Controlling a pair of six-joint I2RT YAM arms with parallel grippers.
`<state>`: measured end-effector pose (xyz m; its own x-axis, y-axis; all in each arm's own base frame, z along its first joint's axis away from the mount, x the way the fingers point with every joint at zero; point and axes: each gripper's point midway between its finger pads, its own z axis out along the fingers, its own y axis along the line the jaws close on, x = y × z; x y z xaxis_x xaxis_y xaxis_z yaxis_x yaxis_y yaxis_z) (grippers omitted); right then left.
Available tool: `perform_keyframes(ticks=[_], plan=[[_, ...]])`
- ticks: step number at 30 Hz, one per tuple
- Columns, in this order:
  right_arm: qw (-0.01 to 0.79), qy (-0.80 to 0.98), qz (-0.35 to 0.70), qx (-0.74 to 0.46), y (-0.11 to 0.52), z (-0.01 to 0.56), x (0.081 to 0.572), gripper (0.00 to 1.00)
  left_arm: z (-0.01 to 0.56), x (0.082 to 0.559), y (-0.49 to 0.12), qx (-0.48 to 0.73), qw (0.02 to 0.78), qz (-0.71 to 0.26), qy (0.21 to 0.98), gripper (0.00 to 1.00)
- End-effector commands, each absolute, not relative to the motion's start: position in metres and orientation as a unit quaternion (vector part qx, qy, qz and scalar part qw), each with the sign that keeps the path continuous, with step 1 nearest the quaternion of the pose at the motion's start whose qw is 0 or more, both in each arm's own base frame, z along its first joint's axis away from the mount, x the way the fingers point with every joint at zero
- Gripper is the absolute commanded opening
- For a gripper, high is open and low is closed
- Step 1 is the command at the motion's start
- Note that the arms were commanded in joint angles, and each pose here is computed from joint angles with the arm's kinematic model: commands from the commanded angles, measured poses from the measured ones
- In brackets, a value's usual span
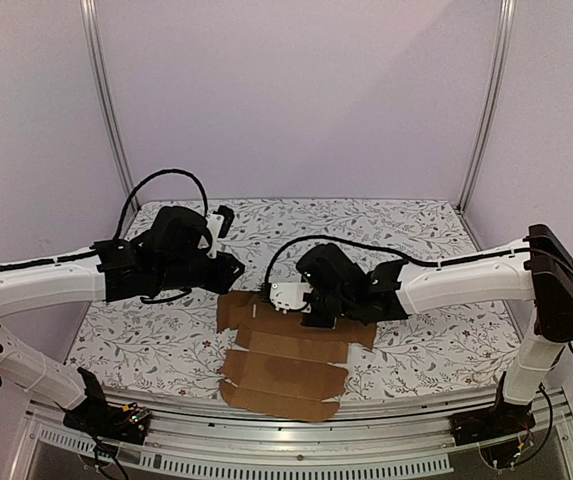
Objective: Fold the paper box
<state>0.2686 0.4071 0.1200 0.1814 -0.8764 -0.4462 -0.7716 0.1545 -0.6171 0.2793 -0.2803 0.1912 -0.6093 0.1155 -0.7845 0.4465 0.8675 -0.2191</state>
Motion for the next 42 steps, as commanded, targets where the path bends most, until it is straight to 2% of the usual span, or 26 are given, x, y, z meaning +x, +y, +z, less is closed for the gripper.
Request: perform_keyframes(ticks=[1,5,26,32,42], plan=[[0.432,0.638,-0.066,-0.633,0.410,0.122,0.268,0.00,0.175,0.286,-0.278,0.139,0.380,-0.193,0.894,0.10],[0.439,0.638,-0.066,-0.629,0.410,0.125,0.266,0.00,0.163,0.290,-0.275,0.127,0.368,-0.186,0.902,0.00],[0.470,0.638,-0.072,-0.606,0.415,0.134,0.266,0.00,0.111,0.278,-0.289,0.140,0.283,-0.188,0.930,0.00],[0.468,0.641,-0.070,-0.605,0.414,0.131,0.263,0.00,0.116,0.279,-0.301,0.144,0.286,-0.214,0.923,0.00],[0.475,0.644,-0.079,-0.595,0.411,0.125,0.267,0.00,0.119,0.278,-0.273,0.131,0.306,-0.166,0.928,0.00]])
